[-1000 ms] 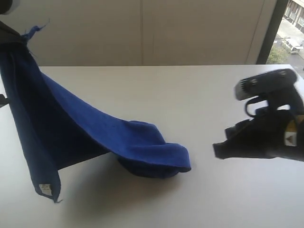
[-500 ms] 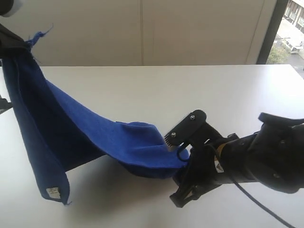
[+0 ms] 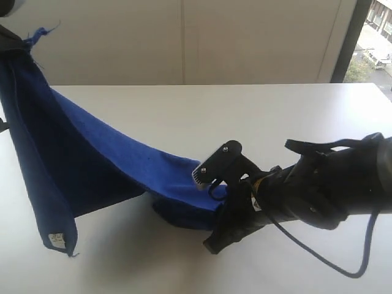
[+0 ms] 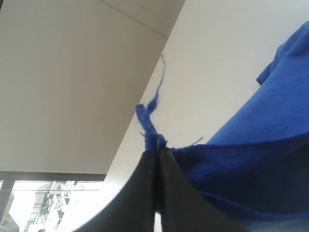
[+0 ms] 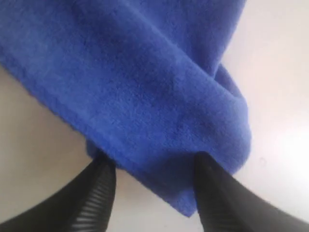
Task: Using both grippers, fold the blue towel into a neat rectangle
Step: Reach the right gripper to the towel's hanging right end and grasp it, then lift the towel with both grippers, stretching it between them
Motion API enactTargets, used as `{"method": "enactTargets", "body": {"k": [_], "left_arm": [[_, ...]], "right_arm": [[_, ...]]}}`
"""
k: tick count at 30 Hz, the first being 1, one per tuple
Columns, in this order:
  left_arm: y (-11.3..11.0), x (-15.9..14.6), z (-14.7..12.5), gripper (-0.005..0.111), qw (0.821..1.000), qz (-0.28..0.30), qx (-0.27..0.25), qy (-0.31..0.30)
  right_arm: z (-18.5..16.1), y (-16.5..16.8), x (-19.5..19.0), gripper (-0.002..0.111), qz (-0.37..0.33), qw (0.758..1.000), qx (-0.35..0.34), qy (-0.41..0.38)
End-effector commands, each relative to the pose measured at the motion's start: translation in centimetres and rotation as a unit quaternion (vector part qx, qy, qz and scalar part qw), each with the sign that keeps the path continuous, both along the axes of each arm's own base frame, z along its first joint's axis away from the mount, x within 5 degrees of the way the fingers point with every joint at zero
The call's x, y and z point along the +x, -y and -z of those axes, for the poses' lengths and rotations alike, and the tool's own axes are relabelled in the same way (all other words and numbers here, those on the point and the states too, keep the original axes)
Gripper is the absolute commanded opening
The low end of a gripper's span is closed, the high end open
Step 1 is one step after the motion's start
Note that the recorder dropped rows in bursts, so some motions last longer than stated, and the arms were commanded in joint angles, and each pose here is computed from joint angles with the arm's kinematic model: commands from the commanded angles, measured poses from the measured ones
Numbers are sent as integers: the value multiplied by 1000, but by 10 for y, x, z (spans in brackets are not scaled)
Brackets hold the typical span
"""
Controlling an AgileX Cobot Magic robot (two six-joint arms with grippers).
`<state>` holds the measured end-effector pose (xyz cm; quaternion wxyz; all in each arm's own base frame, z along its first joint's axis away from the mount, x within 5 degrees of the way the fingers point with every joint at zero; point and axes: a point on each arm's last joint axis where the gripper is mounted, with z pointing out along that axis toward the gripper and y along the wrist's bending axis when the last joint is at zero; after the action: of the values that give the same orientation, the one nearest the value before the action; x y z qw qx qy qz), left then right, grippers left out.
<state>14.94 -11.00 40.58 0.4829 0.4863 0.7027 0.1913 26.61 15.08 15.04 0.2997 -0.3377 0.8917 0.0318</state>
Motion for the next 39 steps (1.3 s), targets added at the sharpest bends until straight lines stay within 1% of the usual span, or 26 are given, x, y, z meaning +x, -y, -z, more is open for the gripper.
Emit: {"method": "enactTargets", "body": {"k": [1,4,5,7,9,10,13,15,18,20,26,30,34,39], "left_arm": [[-10,-7,-8,0,1000,-4,-12,22],[-17,-12,-13,0,999,-8,-35,30],[-18,-13,-14,0,999,-8,-37,31],[-21,-16,-16,0,998,-8,-42,35],[-22,-16,-16,0,999,-10,-41,34],[-22,-16,-16,0,999,-11,-39,33],[-23,-15,-16,0,999,-15,-35,33],[-24,-15,-16,0,999,-18,-30,36],[-24,-15,-16,0,999,-20,-28,38],[-24,-15,-16,0,999,-20,-28,38],[-26,-15,-16,0,999,-23,-25,37],[-35,-19,-14,0,998,-49,-15,21],[-45,-26,-14,0,997,-69,-16,4],[-52,-36,-8,0,996,-68,-23,-46]], "right_arm": [[-5,12,11,47,23,1000,-12,-1],[-6,16,15,47,29,1000,-7,5],[-7,15,15,44,29,1000,-6,7],[-7,15,15,28,29,1000,-6,7],[-6,18,15,2,25,1000,-14,8],[-9,21,16,0,22,999,-34,3],[-20,33,17,0,18,994,-104,-12],[-36,43,18,0,35,988,-147,-5],[-66,57,18,0,74,977,-195,33],[-88,65,14,0,97,971,-208,61],[-153,87,-14,0,142,958,-218,117],[-185,104,-41,0,161,950,-233,135],[-206,118,-67,0,172,945,-235,145],[-223,127,-95,0,162,954,-217,132]]}}
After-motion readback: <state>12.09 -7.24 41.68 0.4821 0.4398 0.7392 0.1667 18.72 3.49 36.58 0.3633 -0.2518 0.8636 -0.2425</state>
